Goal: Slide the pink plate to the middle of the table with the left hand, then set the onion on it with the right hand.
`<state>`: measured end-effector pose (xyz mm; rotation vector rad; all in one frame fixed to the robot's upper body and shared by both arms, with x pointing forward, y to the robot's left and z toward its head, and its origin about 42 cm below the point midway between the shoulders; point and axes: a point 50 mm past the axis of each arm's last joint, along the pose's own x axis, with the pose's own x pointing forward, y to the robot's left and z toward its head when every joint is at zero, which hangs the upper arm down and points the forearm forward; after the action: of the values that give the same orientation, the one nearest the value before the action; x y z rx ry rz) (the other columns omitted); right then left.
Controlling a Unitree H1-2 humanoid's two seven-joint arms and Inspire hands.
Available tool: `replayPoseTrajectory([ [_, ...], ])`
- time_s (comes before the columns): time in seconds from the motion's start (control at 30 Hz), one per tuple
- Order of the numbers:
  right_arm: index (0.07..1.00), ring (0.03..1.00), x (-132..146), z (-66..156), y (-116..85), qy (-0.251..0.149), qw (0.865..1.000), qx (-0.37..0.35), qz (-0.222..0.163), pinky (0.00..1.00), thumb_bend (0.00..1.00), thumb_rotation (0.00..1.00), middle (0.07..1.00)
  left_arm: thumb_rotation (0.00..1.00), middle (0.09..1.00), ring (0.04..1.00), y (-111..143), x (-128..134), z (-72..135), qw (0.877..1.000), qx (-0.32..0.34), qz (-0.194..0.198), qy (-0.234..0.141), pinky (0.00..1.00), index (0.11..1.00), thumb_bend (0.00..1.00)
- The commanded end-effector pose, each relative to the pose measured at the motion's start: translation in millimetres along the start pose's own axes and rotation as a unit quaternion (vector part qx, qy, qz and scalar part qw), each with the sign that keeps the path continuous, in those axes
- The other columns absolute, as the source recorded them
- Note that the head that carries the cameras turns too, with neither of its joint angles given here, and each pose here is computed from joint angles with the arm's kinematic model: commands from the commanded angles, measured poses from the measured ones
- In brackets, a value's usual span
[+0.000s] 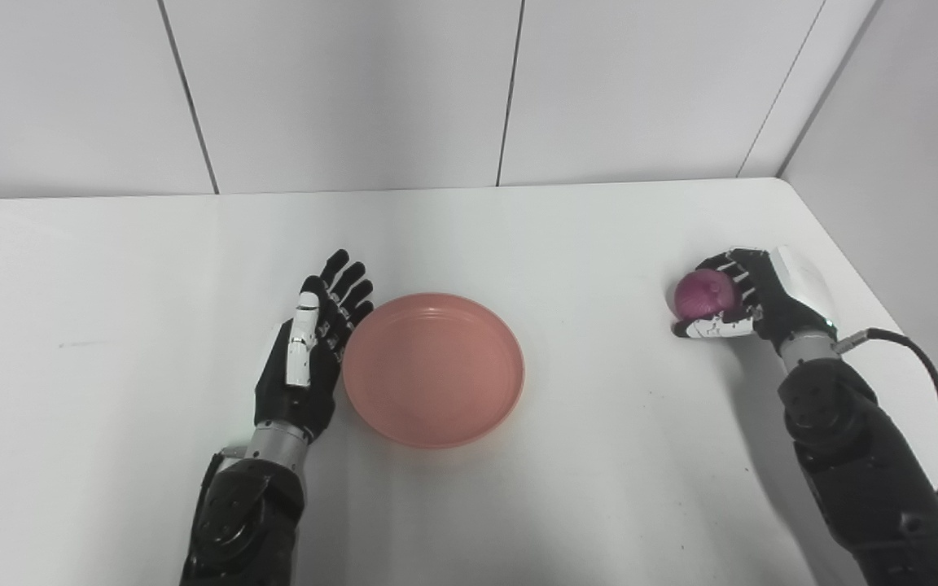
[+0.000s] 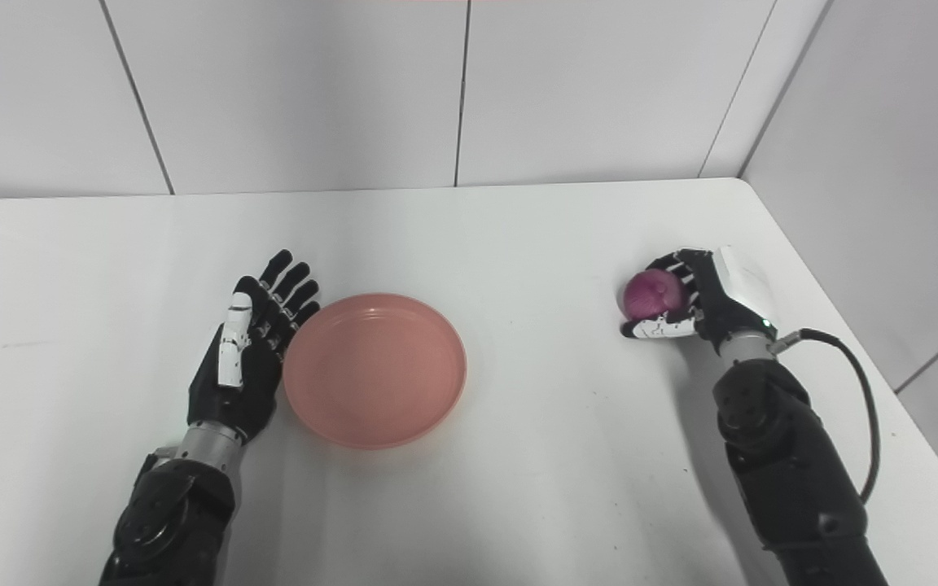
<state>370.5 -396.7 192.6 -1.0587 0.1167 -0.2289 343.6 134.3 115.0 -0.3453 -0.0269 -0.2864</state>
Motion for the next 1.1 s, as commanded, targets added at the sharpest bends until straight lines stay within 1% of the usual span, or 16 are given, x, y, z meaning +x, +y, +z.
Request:
replayPoseTrajectory([
  [0.0, 0.485, 0.464, 3.1, 2.1, -11.0, -0.025, 1.000, -0.010, -0.016, 0.39, 0.52, 0.14, 0.512, 1.00, 0.939, 0.935, 24.1, -27.1, -30.1, 0.998, 0.006, 0.026, 0.050, 0.94, 0.921, 0.47],
  [0.1, 0.485, 0.449, 1.6, 2.4, -11.7, -0.031, 0.999, -0.007, -0.019, 0.37, 0.52, 0.14, 0.499, 1.00, 0.941, 0.938, 24.5, -26.9, -30.3, 0.998, 0.004, 0.024, 0.050, 0.95, 0.923, 0.47],
  [0.33, 0.485, 0.464, -3.9, 9.9, -18.2, -0.041, 0.999, -0.004, -0.032, 0.40, 0.52, 0.13, 0.509, 1.00, 0.938, 0.936, 25.0, -27.0, -30.4, 0.998, 0.006, 0.024, 0.051, 0.95, 0.922, 0.47],
  [0.47, 0.485, 0.440, -10.4, 21.8, -24.7, -0.065, 0.997, -0.001, -0.046, 0.37, 0.51, 0.13, 0.493, 1.00, 0.935, 0.933, 24.3, -27.1, -30.2, 0.998, 0.008, 0.026, 0.050, 0.94, 0.919, 0.47],
  [0.57, 0.486, 0.445, -14.7, 31.3, -28.5, -0.073, 0.996, 0.004, -0.052, 0.37, 0.52, 0.13, 0.499, 1.00, 0.936, 0.933, 22.7, -27.2, -28.7, 0.999, 0.008, 0.025, 0.048, 0.94, 0.919, 0.47],
  [0.67, 0.486, 0.431, -20.2, 46.3, -34.6, -0.099, 0.993, 0.006, -0.059, 0.37, 0.52, 0.13, 0.490, 1.00, 0.937, 0.935, 22.1, -27.5, -28.7, 0.999, 0.004, 0.024, 0.048, 0.95, 0.920, 0.47],
  [0.73, 0.486, 0.419, -22.8, 53.1, -37.7, -0.108, 0.992, 0.014, -0.061, 0.37, 0.52, 0.14, 0.484, 1.00, 0.937, 0.935, 21.7, -27.7, -29.0, 0.999, 0.002, 0.025, 0.048, 0.95, 0.921, 0.46],
  [0.8, 0.487, 0.467, -24.7, 58.6, -40.5, -0.116, 0.991, 0.022, -0.060, 0.42, 0.51, 0.14, 0.527, 1.00, 0.937, 0.936, 21.1, -27.5, -29.2, 0.999, 0.002, 0.025, 0.048, 0.95, 0.921, 0.46],
  [0.9, 0.487, 0.477, -26.9, 64.9, -43.3, -0.123, 0.990, 0.026, -0.060, 0.44, 0.51, 0.14, 0.533, 1.00, 0.938, 0.937, 20.8, -27.6, -29.5, 0.998, 0.003, 0.025, 0.049, 0.95, 0.920, 0.47],
  [1.0, 0.487, 0.460, -30.7, 74.3, -45.6, -0.136, 0.988, 0.034, -0.063, 0.40, 0.51, 0.14, 0.517, 1.00, 0.939, 0.938, 20.7, -27.8, -30.2, 0.998, 0.006, 0.025, 0.050, 0.95, 0.921, 0.47],
  [1.07, 0.487, 0.466, -33.1, 80.4, -46.9, -0.146, 0.987, 0.033, -0.063, 0.40, 0.51, 0.14, 0.522, 1.00, 0.938, 0.937, 20.0, -27.7, -29.9, 0.998, 0.005, 0.024, 0.049, 0.95, 0.920, 0.47],
])
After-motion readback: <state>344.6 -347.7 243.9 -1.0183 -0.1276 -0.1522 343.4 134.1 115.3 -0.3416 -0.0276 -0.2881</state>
